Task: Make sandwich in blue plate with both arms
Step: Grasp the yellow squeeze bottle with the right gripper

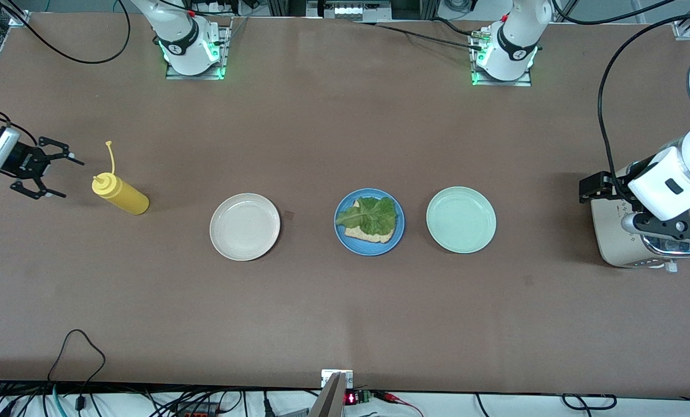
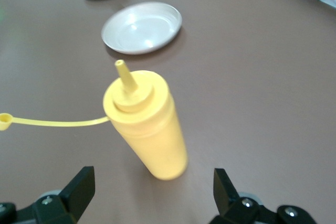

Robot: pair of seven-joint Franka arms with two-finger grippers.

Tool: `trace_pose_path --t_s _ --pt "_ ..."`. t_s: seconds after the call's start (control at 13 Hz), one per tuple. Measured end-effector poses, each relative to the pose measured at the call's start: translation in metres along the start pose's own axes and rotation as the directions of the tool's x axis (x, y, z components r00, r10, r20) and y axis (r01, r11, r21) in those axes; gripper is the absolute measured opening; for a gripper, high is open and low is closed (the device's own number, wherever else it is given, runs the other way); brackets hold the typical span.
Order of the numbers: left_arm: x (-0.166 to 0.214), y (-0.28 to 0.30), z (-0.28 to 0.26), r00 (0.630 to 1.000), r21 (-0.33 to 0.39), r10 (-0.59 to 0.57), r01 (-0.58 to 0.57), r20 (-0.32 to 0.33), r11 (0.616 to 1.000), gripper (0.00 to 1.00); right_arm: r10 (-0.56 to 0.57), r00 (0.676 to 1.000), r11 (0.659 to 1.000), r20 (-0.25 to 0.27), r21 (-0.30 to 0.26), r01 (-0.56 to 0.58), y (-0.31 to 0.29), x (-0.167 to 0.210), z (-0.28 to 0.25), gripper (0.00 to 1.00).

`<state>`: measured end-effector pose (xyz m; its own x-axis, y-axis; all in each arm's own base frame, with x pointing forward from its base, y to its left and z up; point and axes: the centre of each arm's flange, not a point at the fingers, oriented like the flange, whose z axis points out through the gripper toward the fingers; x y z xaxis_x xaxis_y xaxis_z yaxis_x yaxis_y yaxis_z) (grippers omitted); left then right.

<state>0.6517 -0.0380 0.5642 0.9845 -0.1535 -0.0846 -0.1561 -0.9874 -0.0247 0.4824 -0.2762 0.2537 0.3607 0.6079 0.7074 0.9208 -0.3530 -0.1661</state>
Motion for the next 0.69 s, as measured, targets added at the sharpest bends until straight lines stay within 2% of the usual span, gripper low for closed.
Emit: trace_pose_path --t_s 0.31,0.69 --pt "0.000 -0.001 0.000 1.000 0.000 -0.001 0.001 0.000 1.000 1.00 -0.025 0.992 0.998 -0.127 0.051 0.031 0.009 -0.051 0.042 1.00" --pt "0.000 -0.001 0.000 1.000 0.000 -0.001 0.001 0.000 1.000 1.00 -0.024 0.985 0.997 -0.171 0.067 0.036 0.017 -0.064 0.064 1.00"
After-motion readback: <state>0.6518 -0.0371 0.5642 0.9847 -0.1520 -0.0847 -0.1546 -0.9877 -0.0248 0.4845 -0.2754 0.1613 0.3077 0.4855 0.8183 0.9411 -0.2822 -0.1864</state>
